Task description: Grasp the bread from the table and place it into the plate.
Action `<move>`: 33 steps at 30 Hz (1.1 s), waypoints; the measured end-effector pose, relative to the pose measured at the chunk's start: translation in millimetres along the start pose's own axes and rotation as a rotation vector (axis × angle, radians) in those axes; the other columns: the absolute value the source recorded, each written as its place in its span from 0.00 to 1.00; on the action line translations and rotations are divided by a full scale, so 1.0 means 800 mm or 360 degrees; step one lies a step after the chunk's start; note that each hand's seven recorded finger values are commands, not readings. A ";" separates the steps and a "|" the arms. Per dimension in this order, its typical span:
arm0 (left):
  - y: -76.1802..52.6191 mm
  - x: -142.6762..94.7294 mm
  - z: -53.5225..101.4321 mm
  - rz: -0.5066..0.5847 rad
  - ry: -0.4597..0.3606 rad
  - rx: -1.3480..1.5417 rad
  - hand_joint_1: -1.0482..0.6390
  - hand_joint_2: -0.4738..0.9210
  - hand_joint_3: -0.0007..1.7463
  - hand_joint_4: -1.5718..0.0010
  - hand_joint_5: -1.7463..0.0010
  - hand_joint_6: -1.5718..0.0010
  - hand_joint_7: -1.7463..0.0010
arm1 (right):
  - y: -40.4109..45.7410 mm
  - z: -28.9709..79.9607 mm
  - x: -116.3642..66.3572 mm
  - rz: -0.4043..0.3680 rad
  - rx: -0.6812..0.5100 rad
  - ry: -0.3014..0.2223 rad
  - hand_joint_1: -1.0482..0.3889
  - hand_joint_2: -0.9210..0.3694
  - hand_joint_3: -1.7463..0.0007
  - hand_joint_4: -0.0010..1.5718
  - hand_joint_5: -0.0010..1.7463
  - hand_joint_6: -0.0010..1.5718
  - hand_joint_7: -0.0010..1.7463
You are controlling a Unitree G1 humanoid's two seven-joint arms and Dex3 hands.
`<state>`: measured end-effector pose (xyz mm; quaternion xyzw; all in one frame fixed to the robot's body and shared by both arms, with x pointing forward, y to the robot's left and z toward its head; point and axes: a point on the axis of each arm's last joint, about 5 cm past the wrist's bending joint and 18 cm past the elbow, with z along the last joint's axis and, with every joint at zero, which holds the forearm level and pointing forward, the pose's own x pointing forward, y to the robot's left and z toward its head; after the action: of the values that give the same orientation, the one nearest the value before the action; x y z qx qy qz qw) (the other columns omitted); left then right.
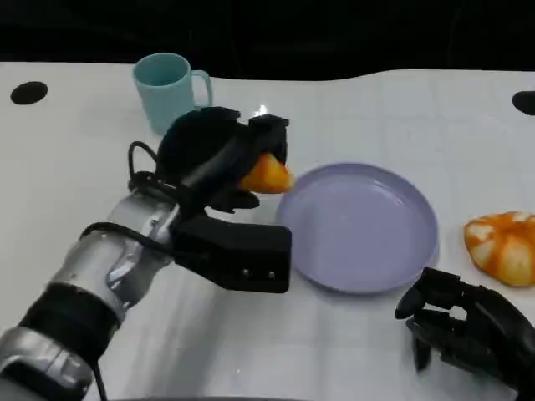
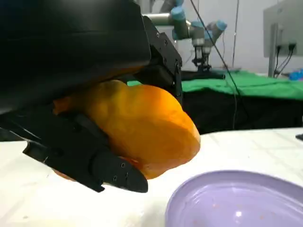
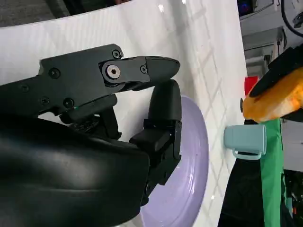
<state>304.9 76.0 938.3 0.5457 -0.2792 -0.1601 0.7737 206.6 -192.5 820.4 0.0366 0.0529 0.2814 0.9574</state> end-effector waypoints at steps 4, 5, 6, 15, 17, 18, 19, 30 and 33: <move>-0.011 0.014 0.020 0.0009 -0.0086 -0.0022 0.47 0.94 0.18 0.44 0.00 0.50 0.26 | 0.000 0.001 0.001 0.0004 -0.0005 0.0000 0.37 0.00 0.85 0.42 1.00 0.41 0.80; -0.011 0.016 0.022 0.0011 -0.0098 -0.0021 0.46 0.94 0.18 0.44 0.00 0.46 0.38 | 0.000 0.001 0.001 0.0005 -0.0006 0.0000 0.38 0.00 0.85 0.42 1.00 0.42 0.80; -0.011 0.018 0.023 0.0010 -0.0106 -0.0020 0.45 0.94 0.18 0.44 0.00 0.44 0.40 | 0.000 0.001 0.001 0.0005 -0.0006 -0.0002 0.38 0.00 0.85 0.43 1.00 0.42 0.80; -0.023 0.040 0.052 -0.0074 -0.0176 -0.0026 0.45 0.82 0.36 0.41 0.00 0.38 0.54 | -0.002 -0.001 -0.001 0.0008 -0.0024 -0.0031 0.37 0.00 0.85 0.45 1.00 0.42 0.82; -0.024 0.044 0.057 -0.0089 -0.0183 -0.0028 0.44 0.83 0.37 0.41 0.00 0.38 0.54 | -0.003 -0.002 -0.001 0.0013 -0.0021 -0.0034 0.37 0.00 0.85 0.45 1.00 0.42 0.83; -0.024 0.046 0.060 -0.0096 -0.0190 -0.0026 0.43 0.84 0.38 0.41 0.00 0.38 0.54 | -0.003 -0.002 -0.001 0.0014 -0.0020 -0.0034 0.37 0.00 0.84 0.45 1.00 0.42 0.83; -0.025 0.049 0.062 -0.0106 -0.0193 -0.0025 0.43 0.84 0.38 0.41 0.00 0.38 0.54 | -0.003 -0.002 -0.001 0.0014 -0.0020 -0.0035 0.37 0.00 0.84 0.45 1.00 0.41 0.84; -0.042 0.055 0.085 -0.0394 -0.0150 -0.0089 0.38 0.96 0.17 0.53 0.54 0.56 0.62 | -0.002 -0.002 0.001 0.0006 -0.0003 -0.0034 0.37 0.00 0.85 0.46 1.00 0.41 0.85; -0.039 0.059 0.087 -0.0525 -0.0156 -0.0060 0.34 1.00 0.14 0.62 0.68 0.69 0.71 | -0.002 -0.001 0.001 0.0005 -0.0010 -0.0040 0.37 0.00 0.84 0.46 1.00 0.41 0.85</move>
<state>302.2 -13.5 938.8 0.5610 -0.2201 -0.3165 0.7325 207.9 -193.3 819.0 0.0371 0.0399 0.2826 0.9577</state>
